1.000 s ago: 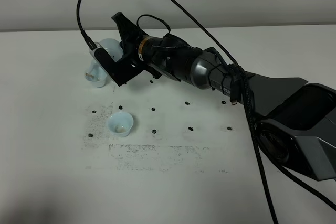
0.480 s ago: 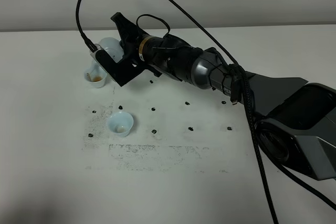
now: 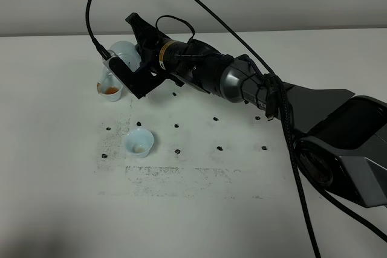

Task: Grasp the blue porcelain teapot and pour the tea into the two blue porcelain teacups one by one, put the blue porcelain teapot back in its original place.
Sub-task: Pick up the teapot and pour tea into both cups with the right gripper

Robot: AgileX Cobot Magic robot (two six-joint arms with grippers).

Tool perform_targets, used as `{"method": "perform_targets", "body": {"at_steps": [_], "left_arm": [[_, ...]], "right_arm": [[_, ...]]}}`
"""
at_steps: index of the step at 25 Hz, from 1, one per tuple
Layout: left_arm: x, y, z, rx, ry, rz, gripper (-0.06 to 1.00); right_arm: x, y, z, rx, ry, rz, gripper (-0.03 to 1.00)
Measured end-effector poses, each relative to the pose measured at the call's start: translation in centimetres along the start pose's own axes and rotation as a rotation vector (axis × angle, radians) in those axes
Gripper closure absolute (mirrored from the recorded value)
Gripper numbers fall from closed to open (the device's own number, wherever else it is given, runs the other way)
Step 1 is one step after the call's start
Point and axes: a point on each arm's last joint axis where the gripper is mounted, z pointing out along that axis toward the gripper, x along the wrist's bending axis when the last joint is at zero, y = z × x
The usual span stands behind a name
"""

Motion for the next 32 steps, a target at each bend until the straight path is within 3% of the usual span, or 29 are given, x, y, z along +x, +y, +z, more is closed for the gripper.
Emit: {"method": "perform_targets", "body": {"at_steps": [32], "left_arm": [[0.0,0.0,0.0,0.0,0.0,0.0,0.29]], "right_arm": [[0.4,-1.4,0.1,0.023,0.002,-0.007,0.93]]}}
